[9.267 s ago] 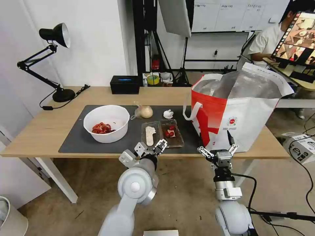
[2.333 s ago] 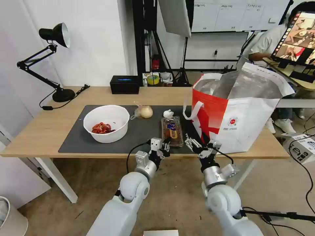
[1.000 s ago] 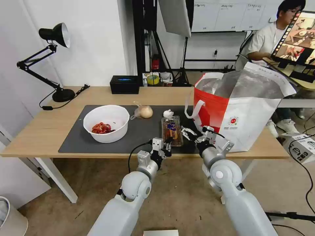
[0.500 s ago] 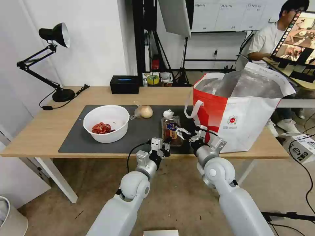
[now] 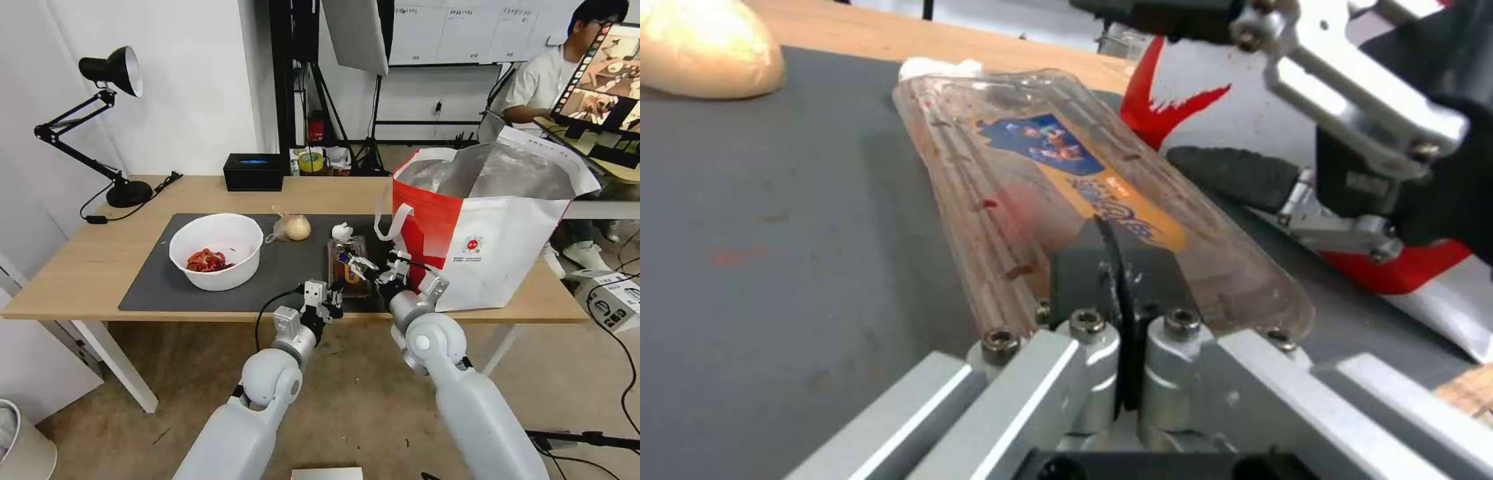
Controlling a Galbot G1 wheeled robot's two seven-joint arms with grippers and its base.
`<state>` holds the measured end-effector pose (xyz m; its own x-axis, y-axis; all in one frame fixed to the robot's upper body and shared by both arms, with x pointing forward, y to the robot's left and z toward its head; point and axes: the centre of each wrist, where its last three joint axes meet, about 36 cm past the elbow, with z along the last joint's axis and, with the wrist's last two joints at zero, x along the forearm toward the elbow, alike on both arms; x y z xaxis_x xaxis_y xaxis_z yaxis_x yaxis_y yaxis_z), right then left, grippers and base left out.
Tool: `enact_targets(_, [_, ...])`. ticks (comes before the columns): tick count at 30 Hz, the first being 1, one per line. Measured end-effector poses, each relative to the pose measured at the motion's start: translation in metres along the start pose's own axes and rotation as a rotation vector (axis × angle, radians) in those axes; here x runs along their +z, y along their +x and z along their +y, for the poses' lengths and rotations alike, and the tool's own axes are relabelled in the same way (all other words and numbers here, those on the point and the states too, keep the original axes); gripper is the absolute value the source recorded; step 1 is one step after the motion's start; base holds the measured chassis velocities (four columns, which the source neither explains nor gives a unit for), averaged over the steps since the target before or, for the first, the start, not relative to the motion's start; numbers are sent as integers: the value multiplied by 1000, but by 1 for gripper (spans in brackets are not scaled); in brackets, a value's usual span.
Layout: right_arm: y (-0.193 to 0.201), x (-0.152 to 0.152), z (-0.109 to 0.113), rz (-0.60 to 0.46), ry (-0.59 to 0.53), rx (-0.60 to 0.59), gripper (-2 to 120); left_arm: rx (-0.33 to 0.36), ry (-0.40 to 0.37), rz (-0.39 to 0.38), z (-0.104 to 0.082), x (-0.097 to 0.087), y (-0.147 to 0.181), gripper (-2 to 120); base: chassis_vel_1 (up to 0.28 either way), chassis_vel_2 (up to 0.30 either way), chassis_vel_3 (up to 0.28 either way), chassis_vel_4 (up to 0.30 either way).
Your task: Pick up the trash from the table and place it into the takeout bag.
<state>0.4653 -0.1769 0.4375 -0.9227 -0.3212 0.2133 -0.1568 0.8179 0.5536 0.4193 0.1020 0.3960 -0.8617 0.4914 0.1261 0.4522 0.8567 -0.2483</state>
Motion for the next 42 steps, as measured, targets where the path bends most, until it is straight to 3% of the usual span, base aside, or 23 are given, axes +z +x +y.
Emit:
enact_targets(30, [-18,0,1,68,-14,21,97,-4,4,-14,1,4,-2,0,0,0,0,0])
enact_targets(42, [-20,2,1,111,-15,31,55,-8,3,-14,2,4,-2,0,0,0,0,0])
